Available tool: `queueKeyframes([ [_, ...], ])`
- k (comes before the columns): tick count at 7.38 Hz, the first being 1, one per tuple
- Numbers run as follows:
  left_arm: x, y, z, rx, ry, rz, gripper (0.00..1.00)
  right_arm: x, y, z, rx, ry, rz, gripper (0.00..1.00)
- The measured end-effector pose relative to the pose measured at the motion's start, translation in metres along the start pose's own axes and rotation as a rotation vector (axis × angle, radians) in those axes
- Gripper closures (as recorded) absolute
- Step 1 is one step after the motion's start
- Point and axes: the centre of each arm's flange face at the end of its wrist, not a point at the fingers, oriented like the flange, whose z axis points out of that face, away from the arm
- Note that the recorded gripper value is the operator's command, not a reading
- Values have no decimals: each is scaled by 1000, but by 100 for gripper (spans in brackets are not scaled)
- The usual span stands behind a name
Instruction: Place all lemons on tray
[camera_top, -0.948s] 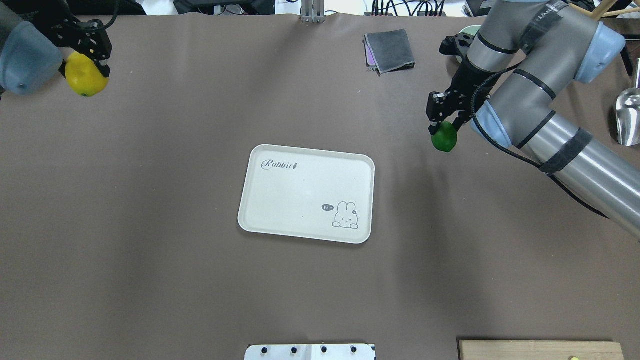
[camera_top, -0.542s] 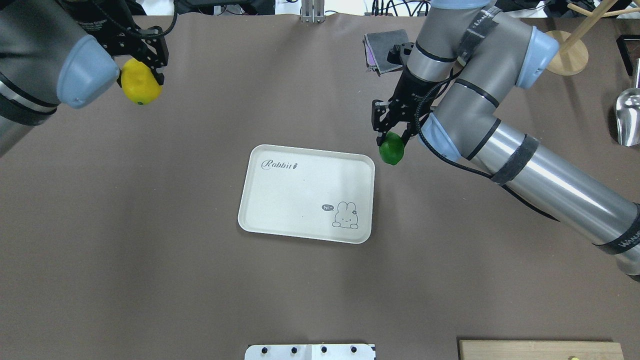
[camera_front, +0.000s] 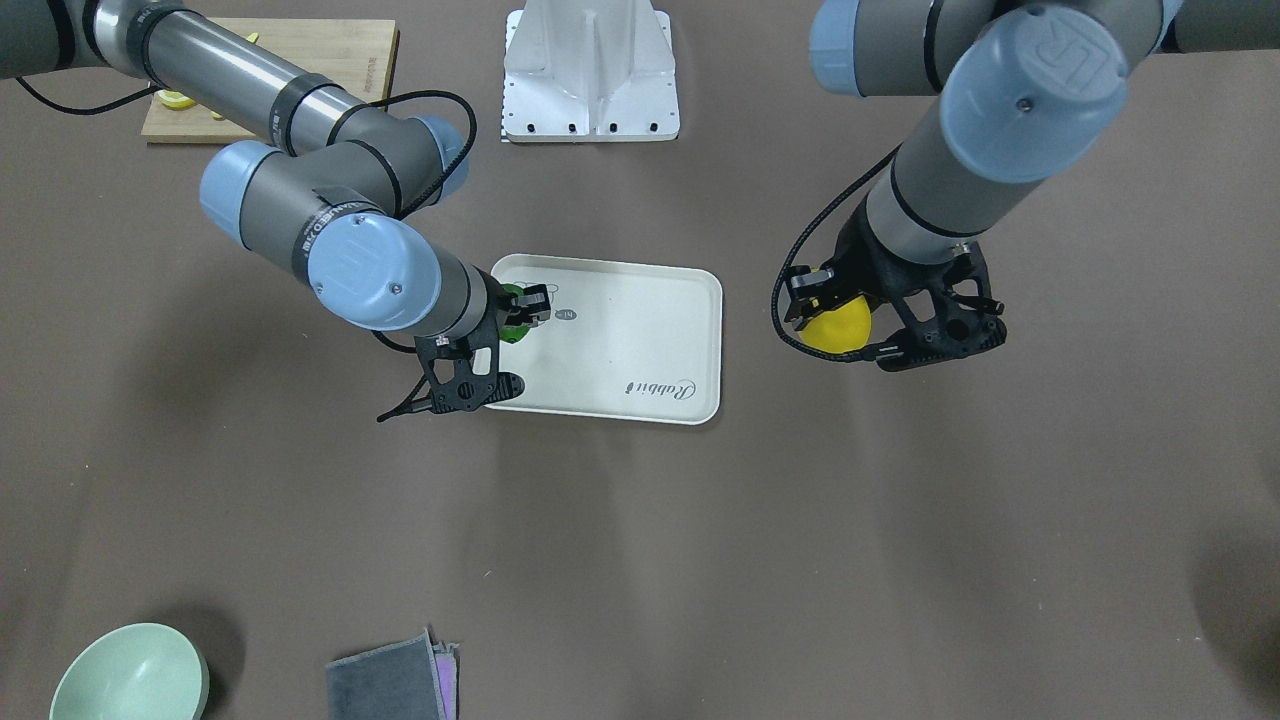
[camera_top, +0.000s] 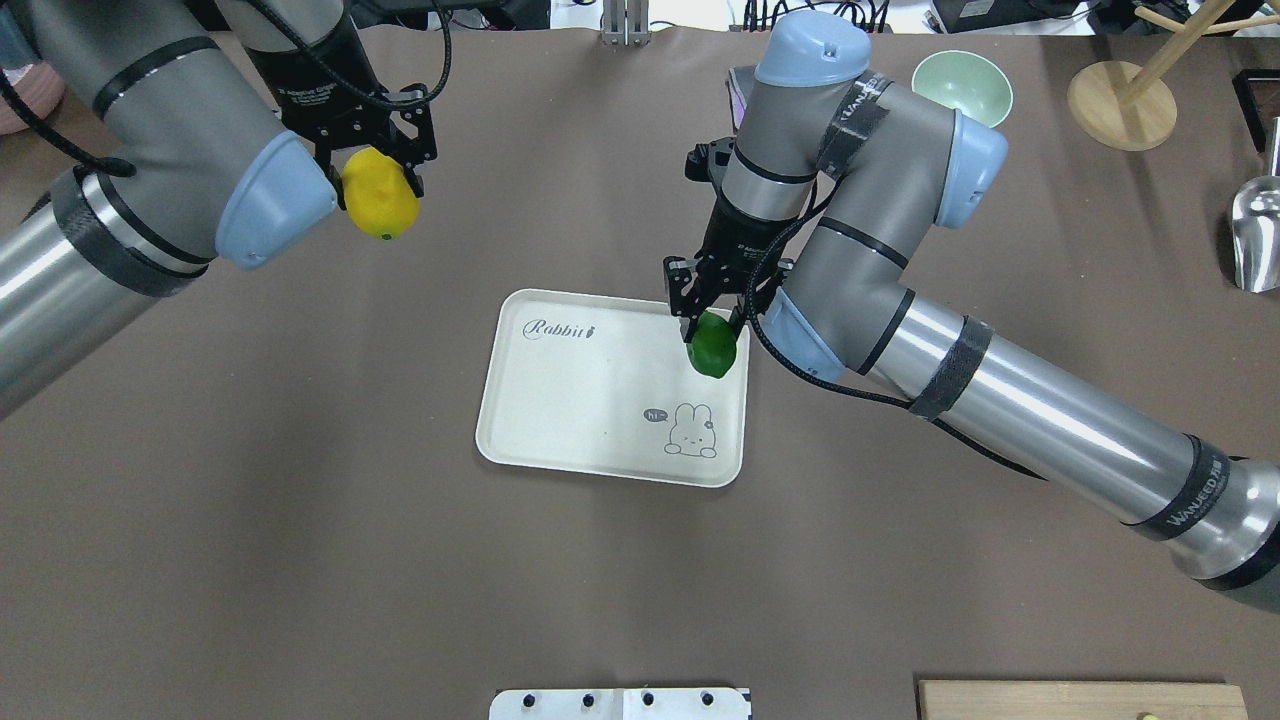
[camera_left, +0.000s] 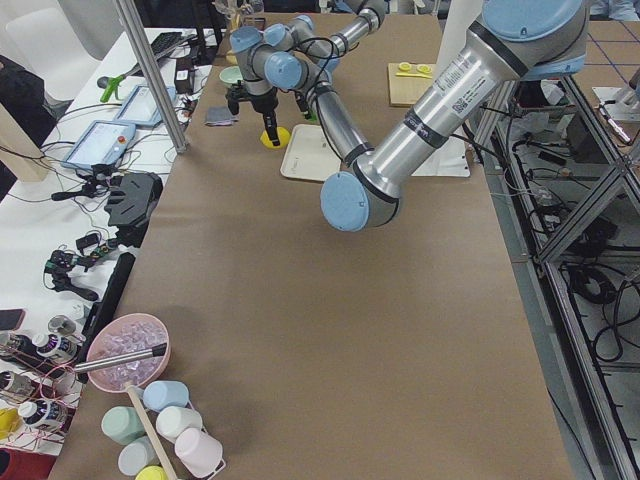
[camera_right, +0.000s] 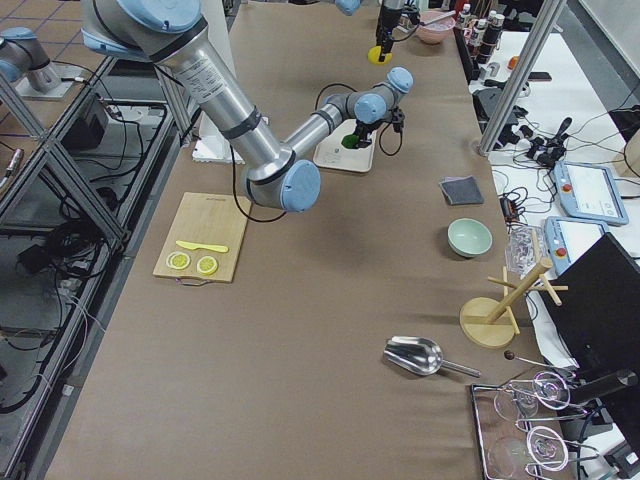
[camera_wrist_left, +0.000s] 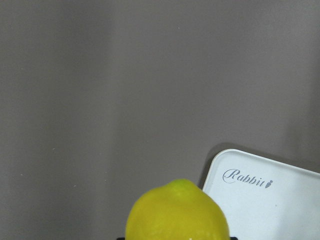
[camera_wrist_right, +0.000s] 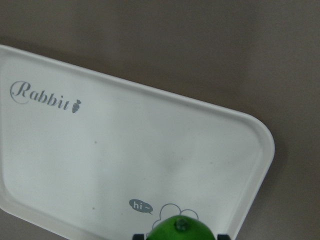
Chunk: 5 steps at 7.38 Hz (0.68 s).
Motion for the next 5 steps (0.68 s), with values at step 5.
queueKeyframes([
  [5, 20, 15, 3, -1, 13, -57, 100, 36, -23, -40, 51, -20, 20, 0],
])
